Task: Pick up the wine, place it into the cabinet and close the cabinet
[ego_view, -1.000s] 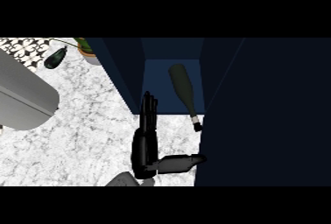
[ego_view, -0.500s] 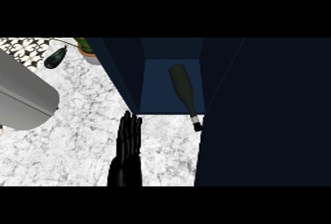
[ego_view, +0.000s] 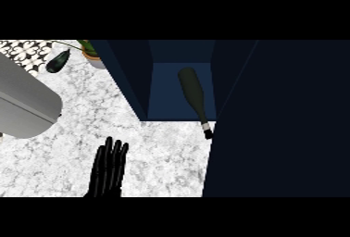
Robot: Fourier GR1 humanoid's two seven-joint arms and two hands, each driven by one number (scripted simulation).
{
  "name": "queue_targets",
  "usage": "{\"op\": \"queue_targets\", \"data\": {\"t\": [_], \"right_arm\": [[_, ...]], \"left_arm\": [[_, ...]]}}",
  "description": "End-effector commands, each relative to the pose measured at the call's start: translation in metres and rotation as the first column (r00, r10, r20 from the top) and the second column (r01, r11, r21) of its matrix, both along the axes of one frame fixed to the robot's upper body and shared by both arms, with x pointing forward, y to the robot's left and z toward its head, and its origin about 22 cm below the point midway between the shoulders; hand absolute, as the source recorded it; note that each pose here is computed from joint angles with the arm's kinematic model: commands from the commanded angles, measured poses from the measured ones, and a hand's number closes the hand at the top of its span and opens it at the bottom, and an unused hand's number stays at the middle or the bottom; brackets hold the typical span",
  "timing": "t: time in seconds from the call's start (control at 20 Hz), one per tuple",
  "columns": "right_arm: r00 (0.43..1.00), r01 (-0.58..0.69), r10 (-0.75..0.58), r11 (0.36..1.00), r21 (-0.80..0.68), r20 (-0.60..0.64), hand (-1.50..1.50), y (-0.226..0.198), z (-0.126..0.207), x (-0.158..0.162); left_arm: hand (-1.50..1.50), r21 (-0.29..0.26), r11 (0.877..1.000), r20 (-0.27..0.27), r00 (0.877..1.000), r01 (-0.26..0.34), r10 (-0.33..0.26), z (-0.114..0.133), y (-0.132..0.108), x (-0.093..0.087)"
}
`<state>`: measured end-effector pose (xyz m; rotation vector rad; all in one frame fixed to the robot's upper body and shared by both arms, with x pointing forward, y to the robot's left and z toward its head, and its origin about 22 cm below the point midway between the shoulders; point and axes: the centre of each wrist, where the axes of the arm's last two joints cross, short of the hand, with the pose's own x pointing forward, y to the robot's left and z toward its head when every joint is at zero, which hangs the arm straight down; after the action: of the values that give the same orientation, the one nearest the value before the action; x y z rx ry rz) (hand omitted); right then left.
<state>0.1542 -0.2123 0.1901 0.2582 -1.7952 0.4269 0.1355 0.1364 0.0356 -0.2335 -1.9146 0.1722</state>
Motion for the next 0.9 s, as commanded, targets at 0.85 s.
{"op": "queue_targets", "data": {"t": [0.85], "right_arm": [[0.907, -0.408, 0.412, 0.911, 0.058, -0.089, 1.50, 0.053, 0.006, -0.048]], "left_arm": [[-1.50, 0.002, 0.997, 0.048, 0.996, -0.071, 0.071, 0.039, 0.104, -0.008]]}}
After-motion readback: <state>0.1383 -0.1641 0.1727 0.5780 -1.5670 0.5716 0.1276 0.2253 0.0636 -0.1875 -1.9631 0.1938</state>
